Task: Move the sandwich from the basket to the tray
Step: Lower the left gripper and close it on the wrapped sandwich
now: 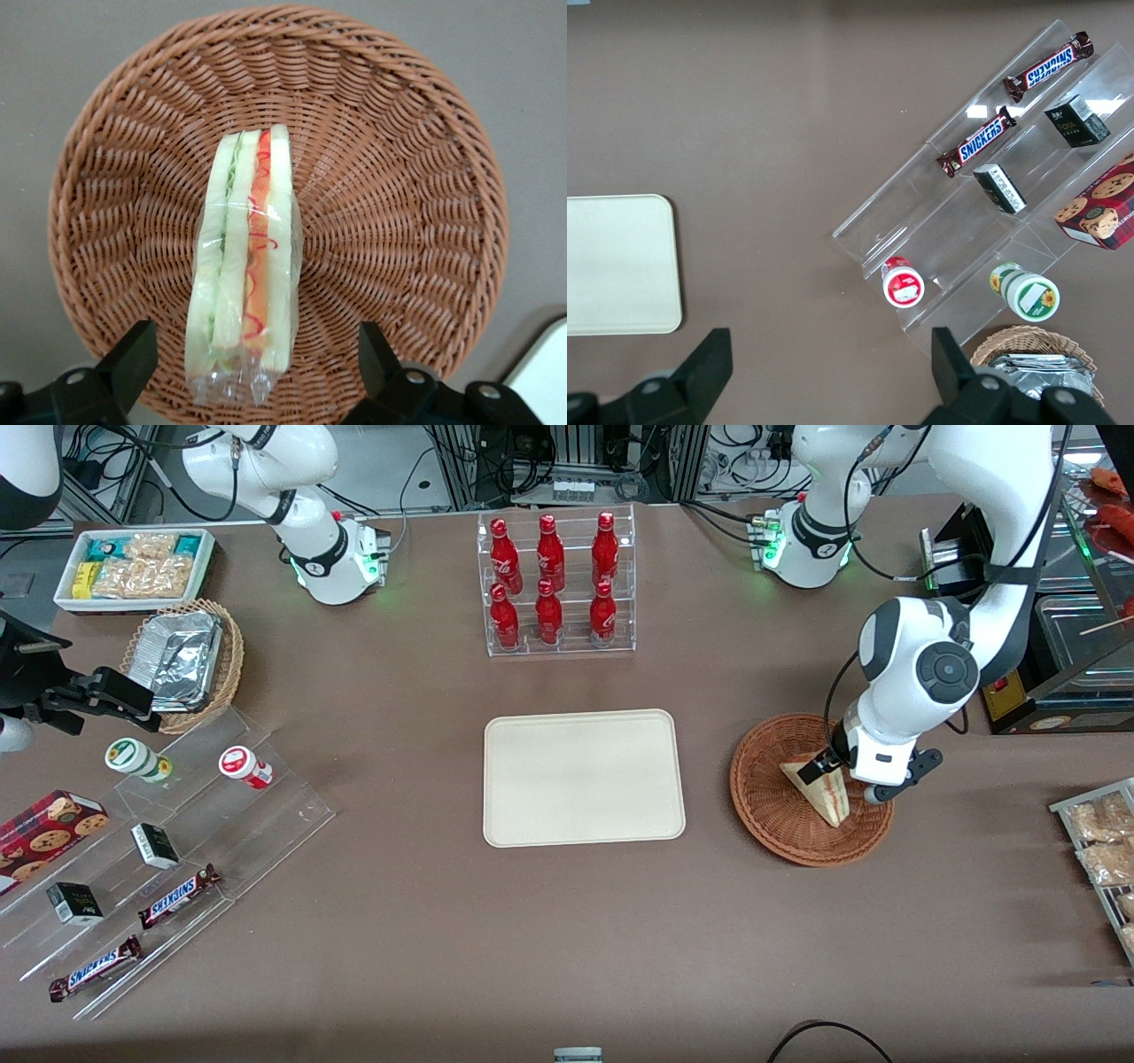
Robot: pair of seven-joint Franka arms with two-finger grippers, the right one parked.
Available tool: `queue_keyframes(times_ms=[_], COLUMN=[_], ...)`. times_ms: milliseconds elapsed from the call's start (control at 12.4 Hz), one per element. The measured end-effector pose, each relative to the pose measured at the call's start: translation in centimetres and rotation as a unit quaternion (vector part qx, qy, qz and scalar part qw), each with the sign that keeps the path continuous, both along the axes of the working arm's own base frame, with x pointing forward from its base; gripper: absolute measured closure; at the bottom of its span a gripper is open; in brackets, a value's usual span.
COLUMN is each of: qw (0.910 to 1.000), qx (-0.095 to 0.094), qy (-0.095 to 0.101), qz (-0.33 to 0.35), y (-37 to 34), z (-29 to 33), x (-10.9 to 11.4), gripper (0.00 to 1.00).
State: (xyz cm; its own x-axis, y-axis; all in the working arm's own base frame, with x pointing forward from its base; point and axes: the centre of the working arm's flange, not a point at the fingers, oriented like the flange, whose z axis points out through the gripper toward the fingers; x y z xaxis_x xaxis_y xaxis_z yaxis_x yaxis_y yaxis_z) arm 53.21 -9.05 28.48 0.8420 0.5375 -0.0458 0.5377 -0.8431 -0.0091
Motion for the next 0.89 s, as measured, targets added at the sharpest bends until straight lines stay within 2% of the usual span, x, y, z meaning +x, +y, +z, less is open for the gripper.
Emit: queue_keyframes(times_ms=[241,322,644,724,885], qw=[0.9999,0.9998,0.9997,0.9996,0.9995], qx=[-0.002,-0.001,0.001,0.002,0.007], qy=[0.014,0.018,0.023,0.025,0.030], qz=[0.006,0.010,0.010,0.009,0.002], y=[0.3,0.4,0.5,0.5,0.4], z=[-2.5,-2.9,-3.0,-2.4,-0.4], x=[-0.1,-0.2,-0.6,-0.7,-0.6], gripper=[0.02,0.08,0.56,0.64,0.72])
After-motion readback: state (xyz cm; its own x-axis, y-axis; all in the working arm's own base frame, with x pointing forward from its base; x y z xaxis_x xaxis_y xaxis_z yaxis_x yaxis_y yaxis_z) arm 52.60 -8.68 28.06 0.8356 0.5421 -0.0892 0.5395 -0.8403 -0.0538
